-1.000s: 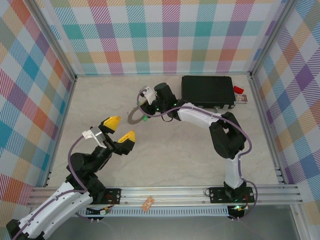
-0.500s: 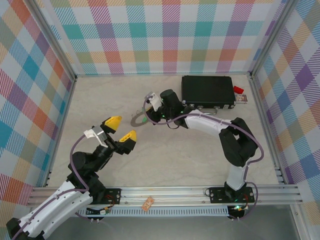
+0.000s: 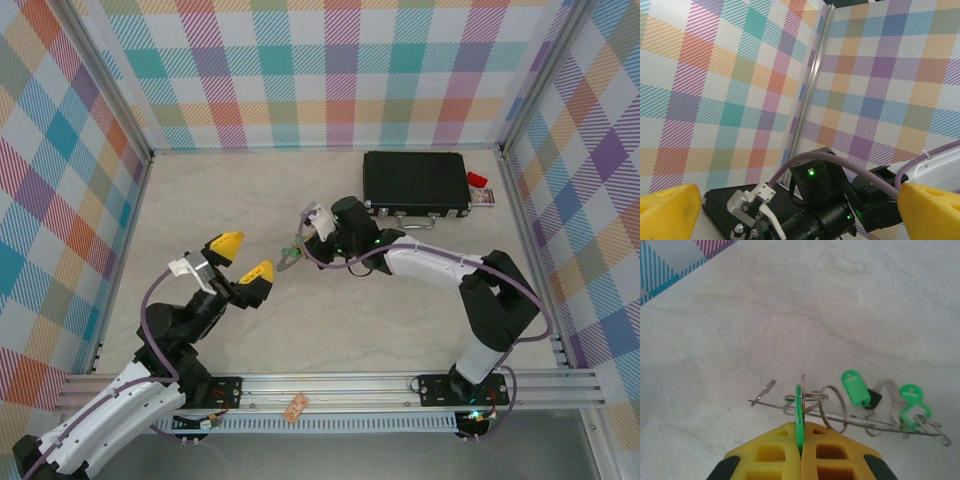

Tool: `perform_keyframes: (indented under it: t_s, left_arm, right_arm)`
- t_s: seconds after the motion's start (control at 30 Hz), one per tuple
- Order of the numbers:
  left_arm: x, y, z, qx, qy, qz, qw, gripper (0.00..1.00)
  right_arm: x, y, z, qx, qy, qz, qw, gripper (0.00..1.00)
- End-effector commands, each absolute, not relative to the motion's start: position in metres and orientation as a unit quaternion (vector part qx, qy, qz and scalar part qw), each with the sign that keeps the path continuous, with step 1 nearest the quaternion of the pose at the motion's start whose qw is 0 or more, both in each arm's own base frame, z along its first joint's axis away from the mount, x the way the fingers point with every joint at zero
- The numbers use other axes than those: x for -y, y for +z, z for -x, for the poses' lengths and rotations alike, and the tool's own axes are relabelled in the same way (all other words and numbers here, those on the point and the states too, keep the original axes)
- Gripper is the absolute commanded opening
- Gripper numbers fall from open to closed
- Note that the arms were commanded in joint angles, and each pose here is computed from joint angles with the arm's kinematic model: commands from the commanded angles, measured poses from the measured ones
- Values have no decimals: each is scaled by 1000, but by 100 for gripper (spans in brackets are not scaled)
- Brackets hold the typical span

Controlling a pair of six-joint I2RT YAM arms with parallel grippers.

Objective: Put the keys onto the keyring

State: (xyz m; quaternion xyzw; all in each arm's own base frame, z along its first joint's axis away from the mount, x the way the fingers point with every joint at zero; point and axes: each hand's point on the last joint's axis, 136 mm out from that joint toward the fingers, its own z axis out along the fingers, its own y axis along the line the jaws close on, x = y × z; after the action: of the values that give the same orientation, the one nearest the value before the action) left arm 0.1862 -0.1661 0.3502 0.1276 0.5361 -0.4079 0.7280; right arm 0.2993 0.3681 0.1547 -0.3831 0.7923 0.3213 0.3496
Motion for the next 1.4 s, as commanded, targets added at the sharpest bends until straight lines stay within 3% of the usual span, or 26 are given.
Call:
perform_keyframes:
  t_s: [0.0, 0.43, 1.37]
  left_arm:
    - [162, 356, -186, -521, -407, -121, 740, 100]
    - [166, 353, -189, -524, -414, -121, 734, 100]
    - [168, 345, -193, -531, -412, -118, 731, 100]
  right_arm:
    - [-359, 155, -286, -797, 321, 381, 341, 0]
    - [-318, 116, -256, -835, 271, 383, 288, 0]
    - [-250, 37, -239, -920, 130, 336, 155, 0]
